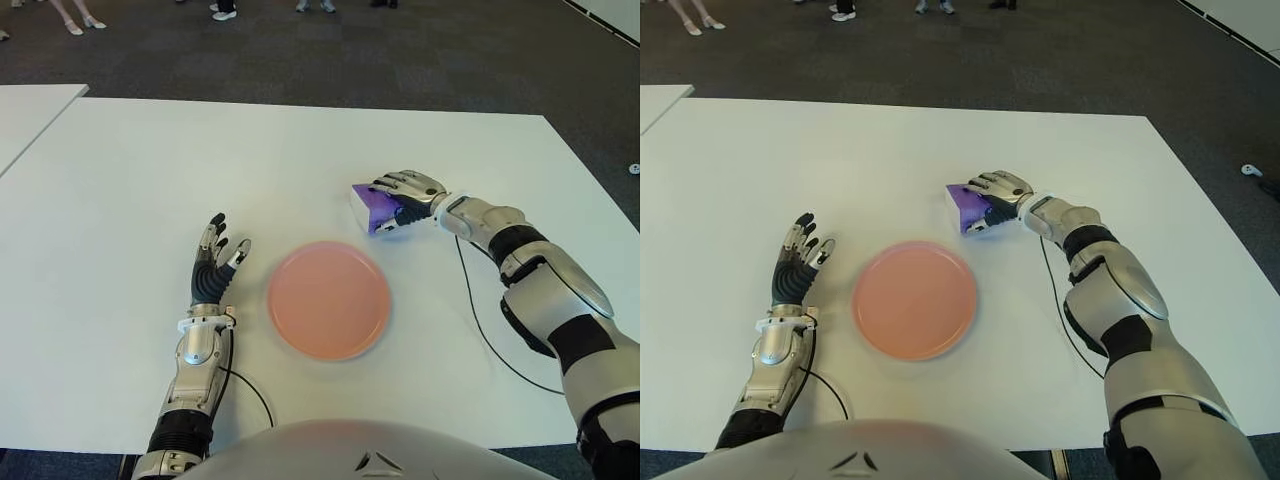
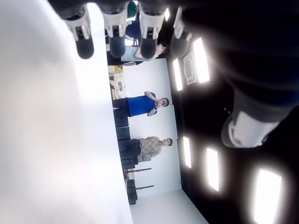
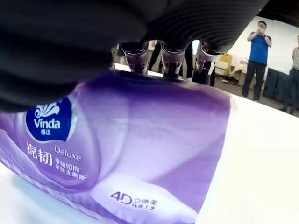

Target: Put the tissue paper into the plate.

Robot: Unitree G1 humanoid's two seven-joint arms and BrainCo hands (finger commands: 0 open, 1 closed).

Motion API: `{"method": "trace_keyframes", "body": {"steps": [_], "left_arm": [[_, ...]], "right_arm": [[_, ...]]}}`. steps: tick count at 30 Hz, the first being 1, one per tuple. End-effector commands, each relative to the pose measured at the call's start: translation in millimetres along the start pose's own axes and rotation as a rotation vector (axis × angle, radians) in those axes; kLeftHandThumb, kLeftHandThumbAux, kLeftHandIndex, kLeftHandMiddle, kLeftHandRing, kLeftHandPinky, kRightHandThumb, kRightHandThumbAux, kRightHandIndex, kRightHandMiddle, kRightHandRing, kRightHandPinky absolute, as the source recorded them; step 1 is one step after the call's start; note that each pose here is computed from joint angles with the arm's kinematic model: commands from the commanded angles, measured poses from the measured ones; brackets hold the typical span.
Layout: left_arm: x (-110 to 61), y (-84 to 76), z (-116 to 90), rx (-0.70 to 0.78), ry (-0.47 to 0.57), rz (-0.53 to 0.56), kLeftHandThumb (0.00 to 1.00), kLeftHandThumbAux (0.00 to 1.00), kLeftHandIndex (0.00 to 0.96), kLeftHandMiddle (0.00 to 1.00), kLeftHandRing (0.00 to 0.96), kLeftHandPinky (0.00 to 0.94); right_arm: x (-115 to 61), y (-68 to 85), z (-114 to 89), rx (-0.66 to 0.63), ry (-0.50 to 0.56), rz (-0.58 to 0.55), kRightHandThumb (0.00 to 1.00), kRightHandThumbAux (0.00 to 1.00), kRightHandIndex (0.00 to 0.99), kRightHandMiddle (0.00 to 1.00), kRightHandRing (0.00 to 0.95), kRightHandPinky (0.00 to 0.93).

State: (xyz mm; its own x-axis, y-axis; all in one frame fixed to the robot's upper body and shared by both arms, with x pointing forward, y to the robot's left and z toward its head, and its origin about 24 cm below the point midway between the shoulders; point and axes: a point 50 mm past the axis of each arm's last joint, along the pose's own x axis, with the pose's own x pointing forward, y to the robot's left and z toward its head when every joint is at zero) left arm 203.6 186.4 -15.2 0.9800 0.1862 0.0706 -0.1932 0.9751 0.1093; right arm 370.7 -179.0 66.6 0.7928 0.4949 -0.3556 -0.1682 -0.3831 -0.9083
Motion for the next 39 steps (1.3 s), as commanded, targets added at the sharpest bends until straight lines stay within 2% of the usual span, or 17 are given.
{"method": "trace_keyframes", "body": {"steps": [1,10,20,29,39], "left_arm": [[-16.4,2.6,-19.0,0.014,0.106,0.007,0.000,0.533,0.000,0.000,0.000,0.000],[-17.5,3.1,-20.4,0.014,0.115,0.016,0.000,0.541,0.000,0.000,0.000,0.000],[-20.5,4.7,-18.5,0.024,0.115,0.032,0.000,0.551,0.000,0.000,0.000,0.000],[-22.3,7.9,-17.9,0.029,0.124,0.036,0.000,0.541,0.000,0.000,0.000,0.000],[-23.4,10.0,-16.8,0.018,0.115,0.045,0.000,0.537,0.000,0.000,0.000,0.000]], "right_arm": [[-4.3,49.3,25.1,-0.022,-0.074,0.205,0.433,0.226,0.000,0.000,0.000,0.000],[-8.4,75.8,39.1,0.012,-0.068,0.273,0.413,0.241,0.000,0.000,0.000,0.000],[-12.3,91.4,48.8,0.080,-0.055,0.288,0.410,0.253,0.000,0.000,0.000,0.000],[-15.1,97.7,53.0,0.131,-0.052,0.280,0.428,0.261,0.000,0.000,0.000,0.000],[-12.2,96.0,56.3,0.222,-0.006,0.198,0.451,0.284,0.000,0.000,0.000,0.000]]}}
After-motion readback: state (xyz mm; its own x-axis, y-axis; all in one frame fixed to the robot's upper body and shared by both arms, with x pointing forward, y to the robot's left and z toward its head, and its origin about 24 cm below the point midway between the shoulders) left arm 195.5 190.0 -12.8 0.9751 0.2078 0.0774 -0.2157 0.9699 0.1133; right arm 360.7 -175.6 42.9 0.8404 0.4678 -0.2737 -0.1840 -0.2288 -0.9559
